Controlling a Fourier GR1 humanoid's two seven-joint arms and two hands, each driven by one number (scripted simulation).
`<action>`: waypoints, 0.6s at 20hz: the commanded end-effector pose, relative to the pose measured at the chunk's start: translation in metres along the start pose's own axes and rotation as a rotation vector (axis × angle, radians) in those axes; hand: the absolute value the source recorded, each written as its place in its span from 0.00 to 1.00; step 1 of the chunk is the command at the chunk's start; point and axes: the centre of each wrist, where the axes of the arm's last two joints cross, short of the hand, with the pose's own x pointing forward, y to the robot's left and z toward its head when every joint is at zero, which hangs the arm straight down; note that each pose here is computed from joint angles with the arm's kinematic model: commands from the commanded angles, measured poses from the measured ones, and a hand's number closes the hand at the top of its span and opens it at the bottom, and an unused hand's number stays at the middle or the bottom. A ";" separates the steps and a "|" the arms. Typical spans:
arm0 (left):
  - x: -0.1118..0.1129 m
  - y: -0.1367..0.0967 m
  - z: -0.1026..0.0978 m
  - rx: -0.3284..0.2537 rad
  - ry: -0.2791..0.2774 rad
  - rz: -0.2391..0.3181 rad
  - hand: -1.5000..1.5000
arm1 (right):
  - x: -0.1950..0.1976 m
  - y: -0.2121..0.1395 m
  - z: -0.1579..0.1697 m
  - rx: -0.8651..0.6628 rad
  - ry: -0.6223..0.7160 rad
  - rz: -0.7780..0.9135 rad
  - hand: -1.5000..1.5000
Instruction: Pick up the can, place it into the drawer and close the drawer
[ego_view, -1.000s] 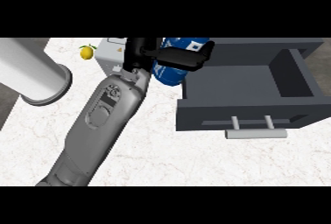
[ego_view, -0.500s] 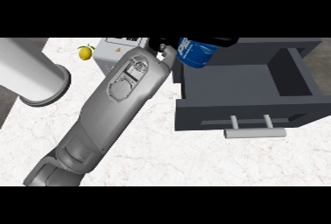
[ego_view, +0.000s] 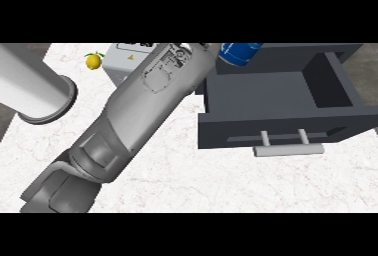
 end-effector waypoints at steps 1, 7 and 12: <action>0.001 -0.008 -0.005 0.004 0.018 -0.022 1.00 | 0.001 0.005 -0.009 0.017 -0.002 0.000 0.00; -0.020 -0.007 -0.008 0.025 0.053 -0.047 1.00 | 0.006 0.014 -0.006 0.042 -0.013 -0.016 0.00; -0.026 -0.008 -0.011 0.025 0.018 -0.109 1.00 | -0.001 0.017 -0.007 0.012 0.002 -0.013 0.00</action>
